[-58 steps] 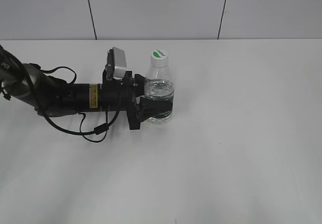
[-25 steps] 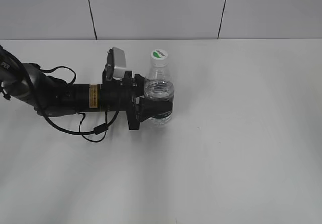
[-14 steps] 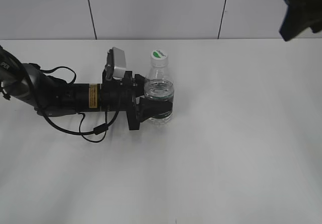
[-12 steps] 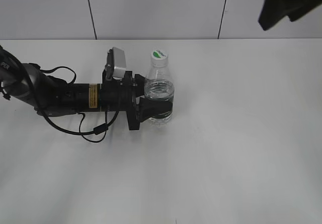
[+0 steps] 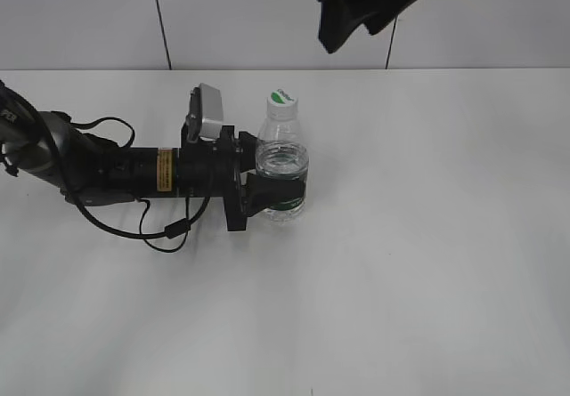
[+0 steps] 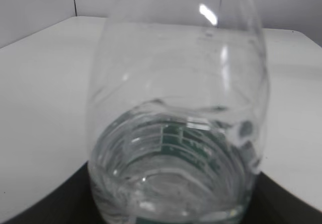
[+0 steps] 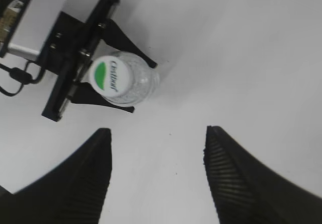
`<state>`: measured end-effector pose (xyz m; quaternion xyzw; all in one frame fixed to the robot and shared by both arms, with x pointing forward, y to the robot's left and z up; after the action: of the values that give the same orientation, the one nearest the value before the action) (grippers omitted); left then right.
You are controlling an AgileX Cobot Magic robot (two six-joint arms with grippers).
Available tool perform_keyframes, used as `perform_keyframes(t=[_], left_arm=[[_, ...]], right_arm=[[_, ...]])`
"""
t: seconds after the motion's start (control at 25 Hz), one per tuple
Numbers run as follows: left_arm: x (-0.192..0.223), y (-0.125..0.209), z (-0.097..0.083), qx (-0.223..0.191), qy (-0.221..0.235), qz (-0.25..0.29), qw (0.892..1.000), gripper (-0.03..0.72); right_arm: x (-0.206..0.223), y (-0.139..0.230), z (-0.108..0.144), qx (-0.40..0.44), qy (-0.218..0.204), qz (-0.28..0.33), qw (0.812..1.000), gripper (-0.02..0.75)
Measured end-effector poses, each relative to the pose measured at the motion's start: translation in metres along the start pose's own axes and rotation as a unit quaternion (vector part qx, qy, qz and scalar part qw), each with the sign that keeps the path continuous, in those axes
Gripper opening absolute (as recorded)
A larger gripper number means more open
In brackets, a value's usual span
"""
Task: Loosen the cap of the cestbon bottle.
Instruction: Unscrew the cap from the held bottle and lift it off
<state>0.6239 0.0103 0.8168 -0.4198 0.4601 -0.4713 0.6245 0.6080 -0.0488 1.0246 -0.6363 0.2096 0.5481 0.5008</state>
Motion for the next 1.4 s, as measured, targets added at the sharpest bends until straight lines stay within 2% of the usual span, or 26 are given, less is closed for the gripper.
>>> perform_keyframes(t=[0.24,0.44,0.64,0.84,1.4], left_arm=[[0.000,0.000,0.000,0.000,0.001,0.000,1.000,0.410],[0.000,0.000,-0.001,0.000,0.001,-0.001,1.000,0.410],[0.000,0.000,-0.001,0.000,0.001,-0.001,1.000,0.410],[0.000,0.000,-0.001,0.001,0.002,-0.001,1.000,0.409],[0.000,0.000,-0.001,0.001,0.003,-0.001,1.000,0.409]], right_arm=[[0.025,-0.005,0.032,-0.031,-0.030,0.016,0.999,0.447],[0.041,-0.007,0.038,-0.037,-0.039,0.026,0.998,0.446],[0.056,-0.002,0.051,-0.058,-0.043,0.041,0.997,0.410],[0.075,0.004,0.050,-0.067,-0.034,0.060,0.995,0.400],[0.082,-0.005,0.044,-0.076,-0.015,0.053,0.996,0.400]])
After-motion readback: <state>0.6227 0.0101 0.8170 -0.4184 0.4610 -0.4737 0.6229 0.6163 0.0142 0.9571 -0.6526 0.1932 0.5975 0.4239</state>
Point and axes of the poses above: a point on each arm's last joint axis where the gripper is mounted, x pointing out along that axis toward the gripper, z along the wrist's bending axis when the last joint is at zero, y = z × x, the point moved 10 cm from there along x, pointing out along that axis toward the gripper, and after that the axes turned 15 degrees about x, right-handed, at the moved point
